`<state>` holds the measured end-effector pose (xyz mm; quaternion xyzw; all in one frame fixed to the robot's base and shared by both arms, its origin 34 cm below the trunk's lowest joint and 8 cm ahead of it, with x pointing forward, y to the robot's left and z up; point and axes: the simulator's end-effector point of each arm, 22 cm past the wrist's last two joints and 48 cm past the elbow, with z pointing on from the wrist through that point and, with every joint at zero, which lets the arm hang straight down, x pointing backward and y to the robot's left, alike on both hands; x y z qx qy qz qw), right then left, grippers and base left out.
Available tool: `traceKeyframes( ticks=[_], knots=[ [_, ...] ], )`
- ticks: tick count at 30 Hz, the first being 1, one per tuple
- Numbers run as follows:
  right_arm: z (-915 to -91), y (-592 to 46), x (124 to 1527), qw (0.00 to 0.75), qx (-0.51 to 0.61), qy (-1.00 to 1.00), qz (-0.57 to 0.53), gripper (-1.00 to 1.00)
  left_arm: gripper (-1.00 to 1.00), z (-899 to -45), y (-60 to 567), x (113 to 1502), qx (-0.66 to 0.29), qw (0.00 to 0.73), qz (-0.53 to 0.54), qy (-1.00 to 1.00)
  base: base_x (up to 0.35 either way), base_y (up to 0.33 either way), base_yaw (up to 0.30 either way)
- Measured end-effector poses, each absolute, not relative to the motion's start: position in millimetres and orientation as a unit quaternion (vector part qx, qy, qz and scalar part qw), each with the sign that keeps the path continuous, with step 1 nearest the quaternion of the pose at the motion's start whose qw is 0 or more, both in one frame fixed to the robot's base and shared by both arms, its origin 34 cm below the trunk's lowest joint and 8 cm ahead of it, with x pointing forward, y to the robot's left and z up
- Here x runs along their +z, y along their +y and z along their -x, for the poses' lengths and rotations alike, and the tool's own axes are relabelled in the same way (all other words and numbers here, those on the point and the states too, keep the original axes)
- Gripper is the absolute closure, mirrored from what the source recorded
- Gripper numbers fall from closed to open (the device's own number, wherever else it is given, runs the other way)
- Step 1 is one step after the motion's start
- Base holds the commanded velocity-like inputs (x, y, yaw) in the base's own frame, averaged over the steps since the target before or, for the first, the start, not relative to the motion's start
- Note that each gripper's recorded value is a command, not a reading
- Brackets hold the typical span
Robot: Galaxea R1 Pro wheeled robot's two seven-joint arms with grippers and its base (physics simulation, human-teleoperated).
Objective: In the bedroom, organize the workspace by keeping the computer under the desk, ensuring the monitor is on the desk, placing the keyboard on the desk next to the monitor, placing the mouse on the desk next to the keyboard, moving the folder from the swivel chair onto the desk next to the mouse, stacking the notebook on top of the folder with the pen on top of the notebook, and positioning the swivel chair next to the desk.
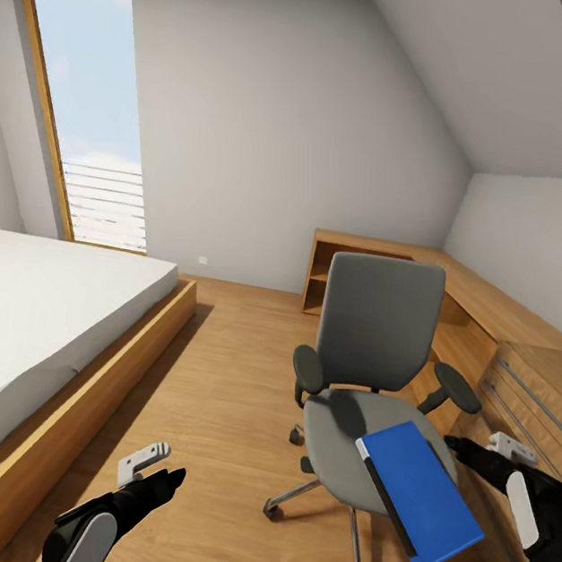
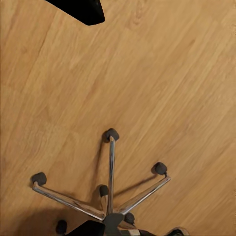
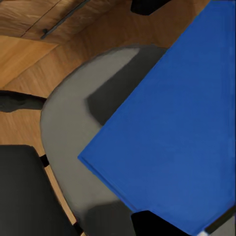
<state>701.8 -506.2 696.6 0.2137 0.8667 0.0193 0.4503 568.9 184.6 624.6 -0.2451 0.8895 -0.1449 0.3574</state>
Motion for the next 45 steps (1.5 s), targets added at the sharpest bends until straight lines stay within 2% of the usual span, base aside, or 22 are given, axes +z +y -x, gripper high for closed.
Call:
traceKeyframes(
  ticks=[9, 18, 25, 36, 45],
  knots=[
    [-680.0, -445.1, 706.9, 0.433, 0.087, 0.874, -0.201, -1.0, -1.0, -568.9, 185.0, 624.6, -0.145, 0.358, 0.244, 0.89, 0.0, 0.0, 0.0],
    [-665.7, -431.9, 724.3, 0.417, 0.134, 0.867, -0.239, -1.0, -1.0, -569.2, 185.7, 624.8, -0.143, 0.358, 0.244, 0.89, 0.0, 0.1, -0.032],
    [-664.9, -433.8, 727.2, 0.42, 0.134, 0.864, -0.242, -1.0, -1.0, -569.5, 185.4, 627.0, -0.145, 0.36, 0.244, 0.889, 0.0, 0.285, -0.261],
    [-664.9, -433.3, 729.8, 0.422, 0.135, 0.863, -0.242, -1.0, -1.0, -569.9, 185.2, 629.5, -0.145, 0.363, 0.243, 0.888, -0.005, 0.045, -0.279],
    [-664.6, -434.8, 732.6, 0.425, 0.135, 0.862, -0.242, -1.0, -1.0, -570.1, 185.2, 631.2, -0.146, 0.365, 0.243, 0.887, -0.121, 0.22, -0.285]
  ],
)
